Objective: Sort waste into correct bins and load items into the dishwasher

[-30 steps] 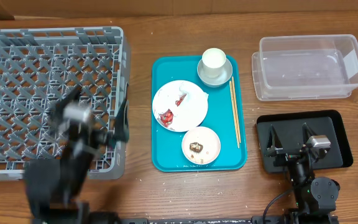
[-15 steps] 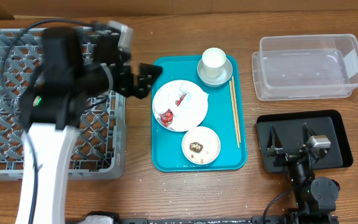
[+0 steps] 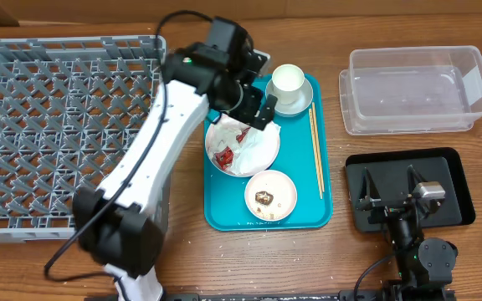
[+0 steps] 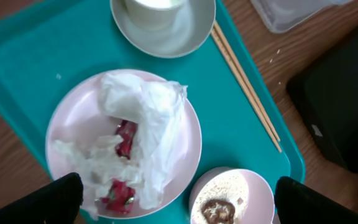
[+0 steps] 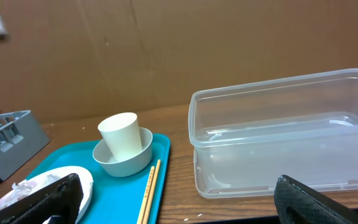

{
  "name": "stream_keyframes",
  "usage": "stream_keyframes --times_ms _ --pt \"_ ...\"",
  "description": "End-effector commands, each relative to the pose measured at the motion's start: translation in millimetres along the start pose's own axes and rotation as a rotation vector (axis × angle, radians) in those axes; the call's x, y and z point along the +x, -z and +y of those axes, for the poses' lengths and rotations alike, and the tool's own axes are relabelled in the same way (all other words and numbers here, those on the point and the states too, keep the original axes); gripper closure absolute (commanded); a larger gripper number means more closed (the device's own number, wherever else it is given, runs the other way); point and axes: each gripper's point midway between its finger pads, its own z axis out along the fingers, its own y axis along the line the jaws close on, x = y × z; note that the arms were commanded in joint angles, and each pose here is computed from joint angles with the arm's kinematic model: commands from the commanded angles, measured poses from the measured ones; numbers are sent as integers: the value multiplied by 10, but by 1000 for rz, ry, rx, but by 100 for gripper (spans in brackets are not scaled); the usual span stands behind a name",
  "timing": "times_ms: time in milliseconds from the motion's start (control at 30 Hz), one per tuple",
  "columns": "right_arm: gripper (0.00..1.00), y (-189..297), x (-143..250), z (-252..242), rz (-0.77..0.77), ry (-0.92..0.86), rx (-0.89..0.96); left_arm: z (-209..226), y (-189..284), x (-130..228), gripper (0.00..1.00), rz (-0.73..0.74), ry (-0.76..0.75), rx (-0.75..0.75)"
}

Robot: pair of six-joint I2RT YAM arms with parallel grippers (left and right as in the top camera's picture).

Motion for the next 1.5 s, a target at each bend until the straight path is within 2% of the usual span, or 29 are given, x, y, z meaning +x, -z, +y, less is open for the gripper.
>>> stream_keyframes --times_ms 0,167,367,533,667,767,900,1033,1133,1200,1300,1467 --pt "0 -1 19 -1 -3 7 0 -93 -301 21 0 65 80 65" --pt "0 -1 19 -1 -3 7 0 -62 -456 77 0 106 97 76" --pt "0 -1 19 -1 -3 7 0 152 -21 -135 0 25 136 16" --pt "0 -1 19 -1 -3 7 0 960 845 -206 0 -98 409 -269" --pt "0 -1 19 -1 -3 7 0 1730 1523 -31 0 -202 623 -471" --pt "0 -1 19 -1 -3 7 0 2142 1815 212 0 -225 743 -503" --pt "0 -1 19 -1 -3 7 0 2486 1952 482 0 -227 872 -461" --pt "0 -1 8 -3 -8 8 2 2776 2085 702 0 -234 952 -501" --pt "0 10 -203 -13 -95 13 15 2899 2163 813 0 -245 993 -512" --pt "0 51 -432 196 -180 -73 -104 2929 2185 843 0 -252 1008 -498" --pt "0 122 -511 489 -183 -171 -285 2950 2198 864 0 -252 1014 -503" --pt "0 489 -1289 628 -533 -127 -369 2943 2193 857 0 -252 1012 -502"
